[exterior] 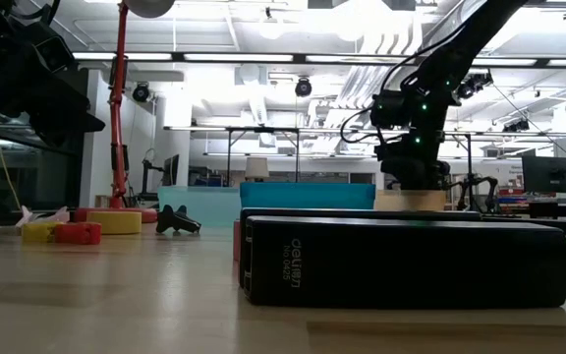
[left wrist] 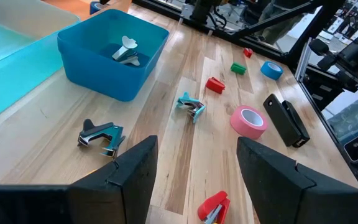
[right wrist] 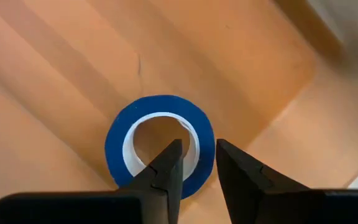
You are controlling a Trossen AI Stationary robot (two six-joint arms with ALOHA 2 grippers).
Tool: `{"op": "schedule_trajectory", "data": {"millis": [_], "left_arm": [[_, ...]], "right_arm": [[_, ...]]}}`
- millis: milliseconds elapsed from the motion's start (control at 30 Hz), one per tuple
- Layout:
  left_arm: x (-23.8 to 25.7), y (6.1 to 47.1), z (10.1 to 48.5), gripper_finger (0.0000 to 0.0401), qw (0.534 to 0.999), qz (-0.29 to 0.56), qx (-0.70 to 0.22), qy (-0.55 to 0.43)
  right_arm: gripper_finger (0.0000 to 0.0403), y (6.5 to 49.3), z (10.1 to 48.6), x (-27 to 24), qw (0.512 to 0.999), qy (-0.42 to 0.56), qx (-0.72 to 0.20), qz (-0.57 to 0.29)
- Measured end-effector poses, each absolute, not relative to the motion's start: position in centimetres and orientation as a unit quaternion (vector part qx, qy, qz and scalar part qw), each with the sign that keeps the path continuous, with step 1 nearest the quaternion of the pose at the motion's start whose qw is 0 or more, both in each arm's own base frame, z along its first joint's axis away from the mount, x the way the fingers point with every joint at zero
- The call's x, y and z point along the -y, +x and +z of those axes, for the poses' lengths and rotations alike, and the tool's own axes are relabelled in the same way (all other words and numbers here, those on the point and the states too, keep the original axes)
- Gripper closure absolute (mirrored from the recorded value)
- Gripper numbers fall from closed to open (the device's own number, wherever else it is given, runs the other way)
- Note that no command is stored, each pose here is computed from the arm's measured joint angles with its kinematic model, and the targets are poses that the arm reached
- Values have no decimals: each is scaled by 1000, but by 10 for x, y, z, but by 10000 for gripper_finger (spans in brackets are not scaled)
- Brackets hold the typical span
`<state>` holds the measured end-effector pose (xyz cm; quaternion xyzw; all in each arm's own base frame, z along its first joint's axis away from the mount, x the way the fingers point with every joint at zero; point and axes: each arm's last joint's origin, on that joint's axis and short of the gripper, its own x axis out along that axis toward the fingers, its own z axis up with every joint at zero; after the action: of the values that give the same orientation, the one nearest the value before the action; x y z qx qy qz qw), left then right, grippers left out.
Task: Pick and place Stapler, Stapler remover, tape
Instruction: Put the top blue tape into the orange bin, then put the light blue tape into the orange bin
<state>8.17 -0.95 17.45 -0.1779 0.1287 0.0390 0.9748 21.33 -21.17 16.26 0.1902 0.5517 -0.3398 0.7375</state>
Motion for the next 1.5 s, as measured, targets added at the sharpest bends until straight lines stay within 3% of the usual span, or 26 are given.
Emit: {"op": "schedule_trajectory", "data": {"millis": [267,500,900,1500], "left_arm": [[9,82,174,184,975,39,-129,-178],[9,82,174,184,975,39,-129,-178],[9,82,174,184,975,39,-129,-178],[9,82,174,184,975,39,-129,-178]], "right_arm": [[251,212,167,210,721,200,-571,-337],[222,219,195,217,718,201,-576,-335],[226,220,246,204,683,305,-603,-276],[226,208,318,106,736,376,-497,-264]]}}
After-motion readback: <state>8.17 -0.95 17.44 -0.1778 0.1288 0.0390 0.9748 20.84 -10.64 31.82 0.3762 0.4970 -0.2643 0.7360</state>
